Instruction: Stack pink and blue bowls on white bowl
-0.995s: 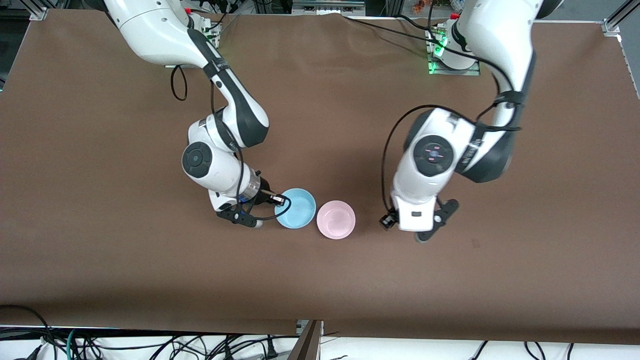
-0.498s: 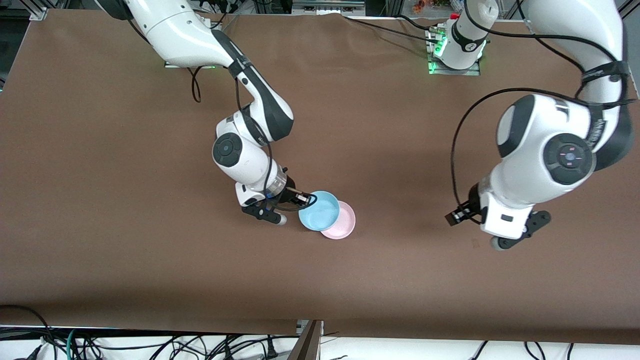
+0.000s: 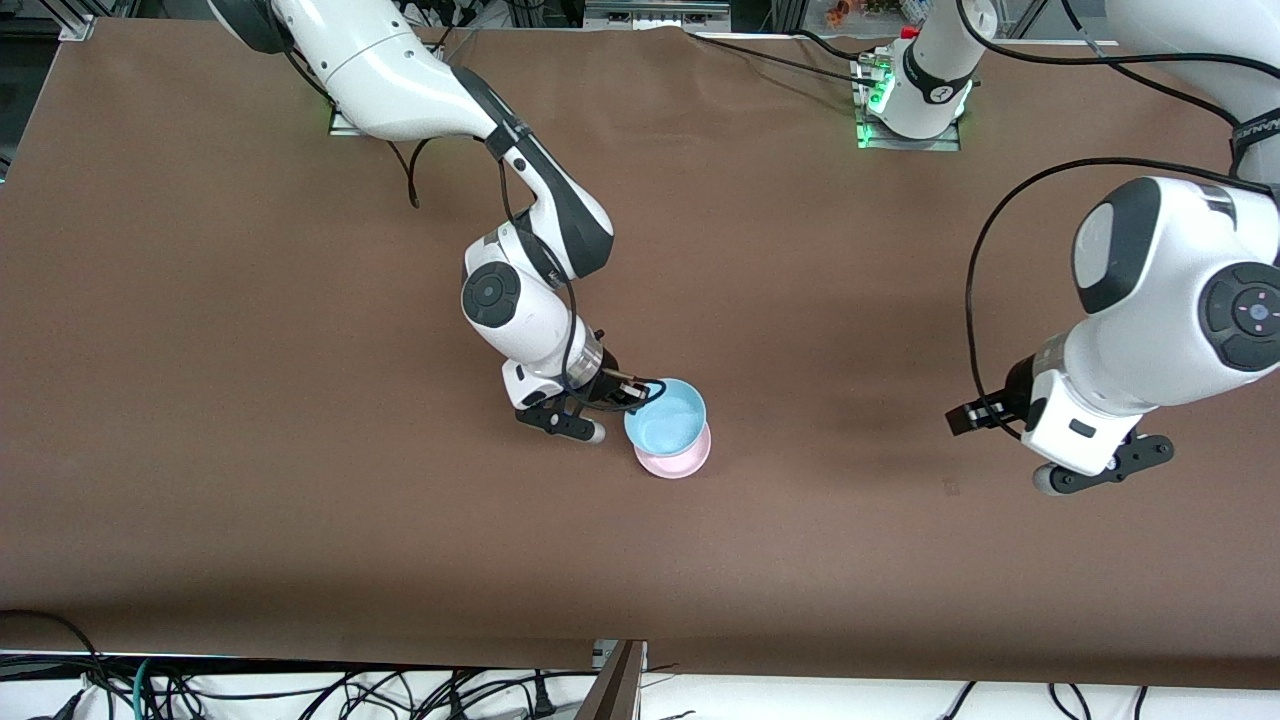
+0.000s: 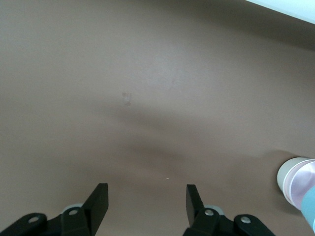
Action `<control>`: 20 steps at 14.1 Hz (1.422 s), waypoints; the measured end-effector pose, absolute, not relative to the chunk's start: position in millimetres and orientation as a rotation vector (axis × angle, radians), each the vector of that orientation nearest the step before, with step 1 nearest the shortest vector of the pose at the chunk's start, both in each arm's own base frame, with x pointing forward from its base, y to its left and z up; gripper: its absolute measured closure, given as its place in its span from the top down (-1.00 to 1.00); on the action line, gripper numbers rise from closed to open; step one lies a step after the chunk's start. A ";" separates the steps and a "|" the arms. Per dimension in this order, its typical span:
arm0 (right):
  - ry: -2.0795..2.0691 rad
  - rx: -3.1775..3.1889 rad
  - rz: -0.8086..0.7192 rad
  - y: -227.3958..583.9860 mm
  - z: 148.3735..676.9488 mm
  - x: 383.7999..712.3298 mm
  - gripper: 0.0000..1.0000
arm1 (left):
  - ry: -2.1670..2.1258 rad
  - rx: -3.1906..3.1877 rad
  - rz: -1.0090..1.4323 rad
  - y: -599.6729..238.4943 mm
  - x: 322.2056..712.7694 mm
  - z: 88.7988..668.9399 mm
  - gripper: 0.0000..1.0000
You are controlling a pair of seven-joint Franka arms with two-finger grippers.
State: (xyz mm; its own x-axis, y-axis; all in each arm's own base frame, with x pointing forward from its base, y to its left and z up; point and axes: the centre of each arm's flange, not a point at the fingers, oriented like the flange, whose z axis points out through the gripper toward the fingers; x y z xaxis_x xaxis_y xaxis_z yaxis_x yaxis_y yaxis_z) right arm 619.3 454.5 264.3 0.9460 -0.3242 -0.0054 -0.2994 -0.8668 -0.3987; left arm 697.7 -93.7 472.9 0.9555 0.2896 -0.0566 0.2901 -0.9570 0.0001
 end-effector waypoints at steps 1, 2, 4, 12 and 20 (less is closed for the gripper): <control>0.449 -2.696 -0.090 456.6 261.5 618.5 -0.96 | 0.440 3.100 -0.087 -86.2 697.9 474.6 0.46; 0.448 -2.695 -0.092 457.5 259.0 618.2 -0.96 | 0.423 3.102 -0.085 -78.6 698.3 476.3 0.46; 0.449 -2.691 -0.100 459.0 256.3 620.2 -0.96 | 0.396 3.104 -0.082 -65.8 699.0 478.3 0.46; 0.436 -2.698 -0.108 463.1 244.0 623.9 -0.96 | 0.205 3.120 -0.092 -29.9 691.0 499.1 0.51; 0.428 -2.709 -0.121 461.5 239.5 626.7 -0.96 | 0.158 3.133 -0.061 -23.4 649.5 576.1 0.57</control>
